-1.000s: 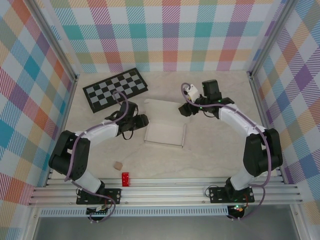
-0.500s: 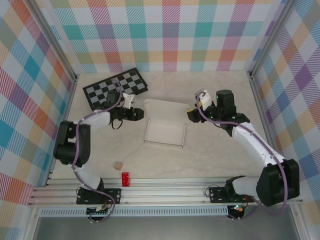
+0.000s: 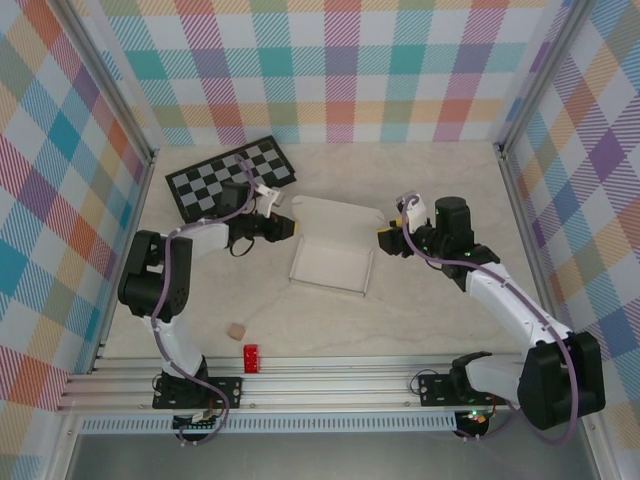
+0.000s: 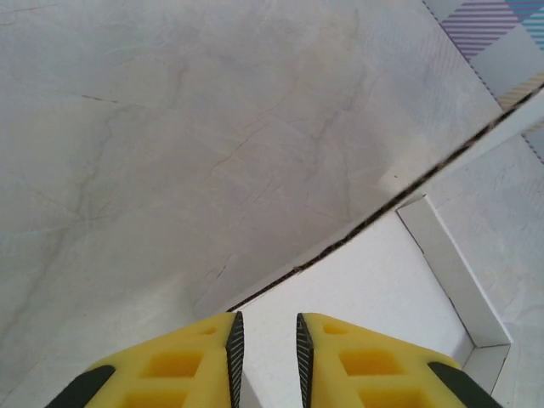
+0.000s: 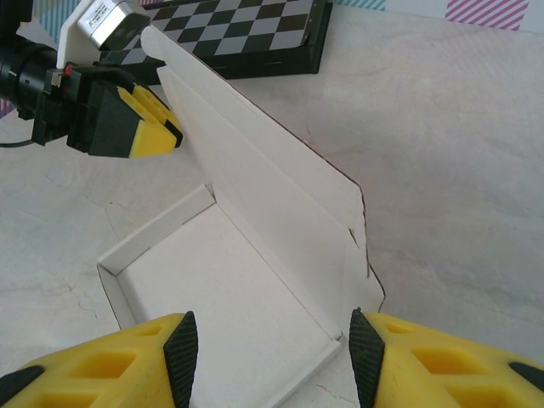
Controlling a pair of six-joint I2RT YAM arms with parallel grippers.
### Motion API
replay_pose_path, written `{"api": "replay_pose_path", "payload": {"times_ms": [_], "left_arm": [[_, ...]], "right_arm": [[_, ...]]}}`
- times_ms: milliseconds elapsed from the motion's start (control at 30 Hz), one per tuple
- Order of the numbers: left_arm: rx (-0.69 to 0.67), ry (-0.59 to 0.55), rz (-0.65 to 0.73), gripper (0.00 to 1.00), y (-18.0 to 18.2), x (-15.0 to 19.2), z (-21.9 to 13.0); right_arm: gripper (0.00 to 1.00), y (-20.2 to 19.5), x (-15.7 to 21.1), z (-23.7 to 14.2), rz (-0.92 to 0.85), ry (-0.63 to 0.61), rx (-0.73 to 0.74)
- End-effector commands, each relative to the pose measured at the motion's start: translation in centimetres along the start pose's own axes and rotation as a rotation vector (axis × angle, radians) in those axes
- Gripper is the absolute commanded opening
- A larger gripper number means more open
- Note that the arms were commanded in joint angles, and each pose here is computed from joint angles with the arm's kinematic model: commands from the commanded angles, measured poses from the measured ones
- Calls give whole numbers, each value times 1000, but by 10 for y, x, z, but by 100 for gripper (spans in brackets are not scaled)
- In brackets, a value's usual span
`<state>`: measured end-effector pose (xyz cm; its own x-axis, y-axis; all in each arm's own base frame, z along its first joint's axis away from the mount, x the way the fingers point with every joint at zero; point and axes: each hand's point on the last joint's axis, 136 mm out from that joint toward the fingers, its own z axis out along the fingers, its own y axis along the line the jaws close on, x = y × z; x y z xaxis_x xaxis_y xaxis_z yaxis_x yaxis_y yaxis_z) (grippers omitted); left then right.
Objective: Fold the paper box
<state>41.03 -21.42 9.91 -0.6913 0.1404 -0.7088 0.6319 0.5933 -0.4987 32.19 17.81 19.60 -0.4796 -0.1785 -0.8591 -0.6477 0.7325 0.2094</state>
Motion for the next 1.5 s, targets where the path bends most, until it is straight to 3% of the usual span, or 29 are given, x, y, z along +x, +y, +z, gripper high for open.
{"api": "replay_pose_path", "payload": {"times_ms": [0, 300, 600, 867, 1067, 1367, 1467], "left_arm": [[0, -88, 88, 24, -12, -21, -6], [-62, -87, 132, 38, -11, -30, -6], [9, -92, 178, 36, -34, -42, 5], [17, -85, 196, 17, -43, -41, 9], [-9, -84, 222, 4, -43, -39, 3], [-97, -31, 299, 0, -43, -30, 1], [-113, -31, 325, 0, -47, -31, -1]], "right_arm": [[52, 2, -7, 4, 18, -19, -26], [53, -11, 14, 17, 116, 32, 12], [51, -16, 25, 27, 139, 76, 12], [42, -26, 31, 31, 128, 89, 62], [40, -32, 33, 24, 74, 71, 100], [44, -90, 25, 15, 233, 86, 221], [45, -99, 24, 26, 285, 116, 158]]}}
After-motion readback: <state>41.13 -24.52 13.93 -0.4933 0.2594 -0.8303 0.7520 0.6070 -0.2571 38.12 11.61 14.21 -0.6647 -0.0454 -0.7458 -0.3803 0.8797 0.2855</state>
